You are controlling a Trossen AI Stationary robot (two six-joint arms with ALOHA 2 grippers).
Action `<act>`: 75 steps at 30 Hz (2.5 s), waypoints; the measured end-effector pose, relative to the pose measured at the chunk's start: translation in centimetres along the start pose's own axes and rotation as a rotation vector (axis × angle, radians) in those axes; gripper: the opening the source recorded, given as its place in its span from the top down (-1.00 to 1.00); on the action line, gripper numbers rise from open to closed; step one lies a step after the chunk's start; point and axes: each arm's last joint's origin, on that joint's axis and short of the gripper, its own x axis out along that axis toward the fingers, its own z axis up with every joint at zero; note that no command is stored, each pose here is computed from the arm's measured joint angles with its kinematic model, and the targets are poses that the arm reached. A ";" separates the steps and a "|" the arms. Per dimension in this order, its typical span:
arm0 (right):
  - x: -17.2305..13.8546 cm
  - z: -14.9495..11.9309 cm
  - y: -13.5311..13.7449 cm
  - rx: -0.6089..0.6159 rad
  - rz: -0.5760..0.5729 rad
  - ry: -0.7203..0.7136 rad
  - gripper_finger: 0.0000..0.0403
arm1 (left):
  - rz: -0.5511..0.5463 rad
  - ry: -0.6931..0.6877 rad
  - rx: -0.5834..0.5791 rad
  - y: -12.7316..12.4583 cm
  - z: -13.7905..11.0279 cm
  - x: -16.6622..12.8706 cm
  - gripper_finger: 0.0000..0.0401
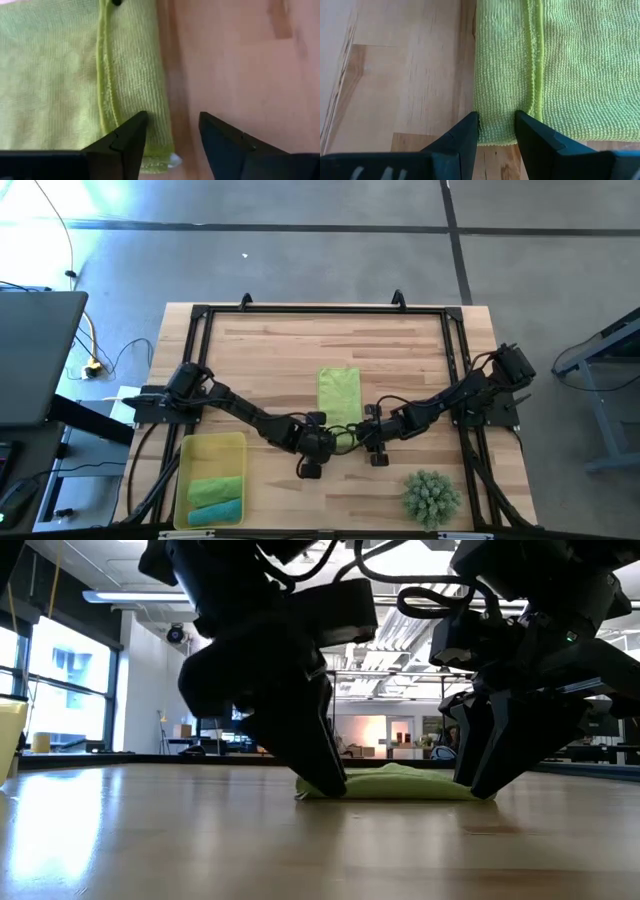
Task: Roll microfiber towels into tight, uniform cylinder then place into a basket
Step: Roll the light green microfiber towel
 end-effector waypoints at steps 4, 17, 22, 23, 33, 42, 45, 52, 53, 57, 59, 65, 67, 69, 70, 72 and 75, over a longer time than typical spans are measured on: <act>0.0 0.0 0.0 0.000 0.000 -0.001 0.39 | 0.046 0.038 0.052 0.2 -0.4 0.0 0.03; -0.2 0.1 0.0 -0.003 0.006 -0.009 0.39 | 0.014 0.116 -0.172 0.8 -1.1 1.3 0.15; -1.9 0.3 0.0 -0.027 0.038 -0.019 0.39 | 0.024 0.109 -0.204 0.8 -1.1 1.4 0.45; -2.3 0.5 0.1 -0.034 0.044 -0.039 0.39 | 0.025 0.110 -0.209 0.8 -1.2 1.4 0.51; -3.0 0.2 2.7 -0.335 -0.024 -0.113 0.39 | 0.001 0.096 -0.272 0.8 -1.0 1.5 0.87; -0.9 -0.6 2.6 -0.431 -0.124 -0.043 0.39 | -0.061 0.056 -0.333 0.5 -0.6 1.7 0.89; -0.3 -0.7 2.5 -0.431 -0.132 -0.027 0.39 | -0.072 0.046 -0.341 0.4 -0.5 1.7 0.89; -0.2 -1.1 2.3 -0.306 -0.134 0.016 0.47 | -0.151 0.056 -0.416 0.2 -0.3 1.7 0.90; -0.2 -1.2 2.3 -0.304 -0.132 0.022 0.52 | -0.157 0.059 -0.423 0.1 -0.3 1.7 0.90; -0.2 -1.3 2.4 -0.307 -0.108 0.039 0.82 | -0.177 0.064 -0.473 0.1 -0.2 1.6 0.90; -0.2 -1.4 2.4 -0.311 -0.084 0.045 0.95 | -0.192 0.063 -0.497 0.0 -0.1 1.6 0.90; -0.6 -1.2 2.5 -0.277 0.001 0.041 0.95 | -0.237 0.055 -0.542 0.0 0.3 1.1 0.90; -1.0 -1.1 2.7 -0.274 0.069 0.035 0.98 | -0.245 0.044 -0.551 0.0 0.4 0.9 0.90; -1.6 -0.8 2.6 -0.261 0.122 0.024 0.98 | -0.256 0.021 -0.553 0.1 0.8 0.4 0.90; -1.8 -0.7 2.5 -0.245 0.151 0.020 0.98 | -0.262 0.010 -0.555 0.1 1.0 0.0 0.90; -2.1 -0.3 2.2 -0.213 0.181 0.007 0.99 | -0.267 0.001 -0.562 0.1 1.2 -0.2 0.90; -2.1 0.0 1.6 -0.148 0.195 -0.001 0.99 | -0.263 0.020 -0.604 0.0 1.0 -0.1 0.90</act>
